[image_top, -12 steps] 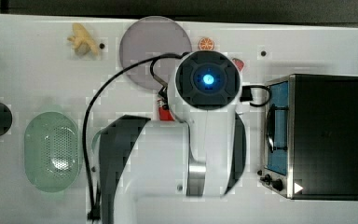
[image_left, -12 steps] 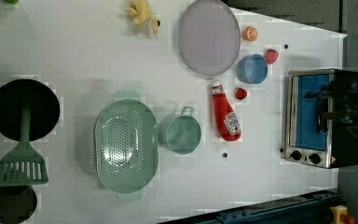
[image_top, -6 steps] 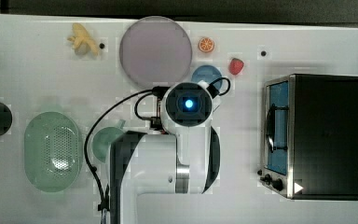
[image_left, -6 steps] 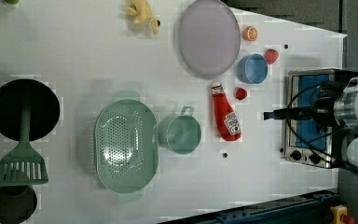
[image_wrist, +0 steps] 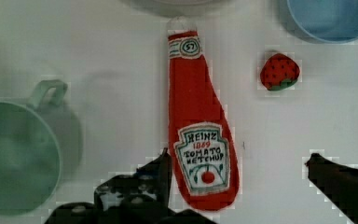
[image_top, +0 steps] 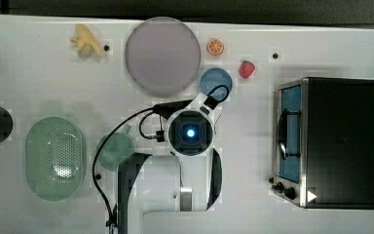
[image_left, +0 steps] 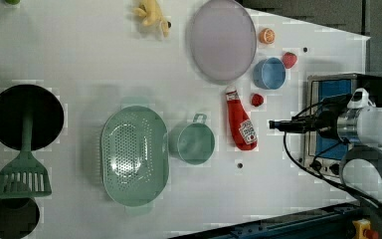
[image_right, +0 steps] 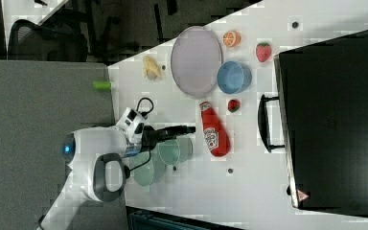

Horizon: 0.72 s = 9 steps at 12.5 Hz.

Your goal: Pick Ketchup from the table and place it in strainer.

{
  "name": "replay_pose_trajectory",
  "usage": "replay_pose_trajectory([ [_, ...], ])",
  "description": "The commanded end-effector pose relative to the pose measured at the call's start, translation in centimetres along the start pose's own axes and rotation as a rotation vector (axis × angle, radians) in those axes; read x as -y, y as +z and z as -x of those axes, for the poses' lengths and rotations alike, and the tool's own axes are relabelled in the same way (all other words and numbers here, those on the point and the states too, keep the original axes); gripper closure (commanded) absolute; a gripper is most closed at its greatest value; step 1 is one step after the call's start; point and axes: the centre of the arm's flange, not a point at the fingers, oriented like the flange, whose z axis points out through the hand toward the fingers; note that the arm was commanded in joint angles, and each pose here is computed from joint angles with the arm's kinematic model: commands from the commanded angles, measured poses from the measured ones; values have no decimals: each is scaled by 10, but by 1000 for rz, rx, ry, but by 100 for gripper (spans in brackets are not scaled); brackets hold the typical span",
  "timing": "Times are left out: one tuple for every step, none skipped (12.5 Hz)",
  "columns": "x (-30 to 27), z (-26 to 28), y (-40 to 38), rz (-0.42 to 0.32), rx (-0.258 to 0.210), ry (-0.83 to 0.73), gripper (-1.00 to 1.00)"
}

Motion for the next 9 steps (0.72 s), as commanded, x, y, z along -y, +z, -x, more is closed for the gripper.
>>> replay_pose_trajectory([
  [5,9,46,-18,52,-56,-100],
  [5,7,57,-16,51,-63,-100],
  [6,6,70,-19,52,-65,-100],
  [5,6,82,-24,55,-64,-100],
  [5,6,94,-29,57,-62,-100],
  [5,6,105,-32,53,-61,-100],
  [6,6,117,-35,47,-60,-100],
  [7,6,128,-38,42,-61,-100],
  [8,7,139,-41,38,-61,-100],
])
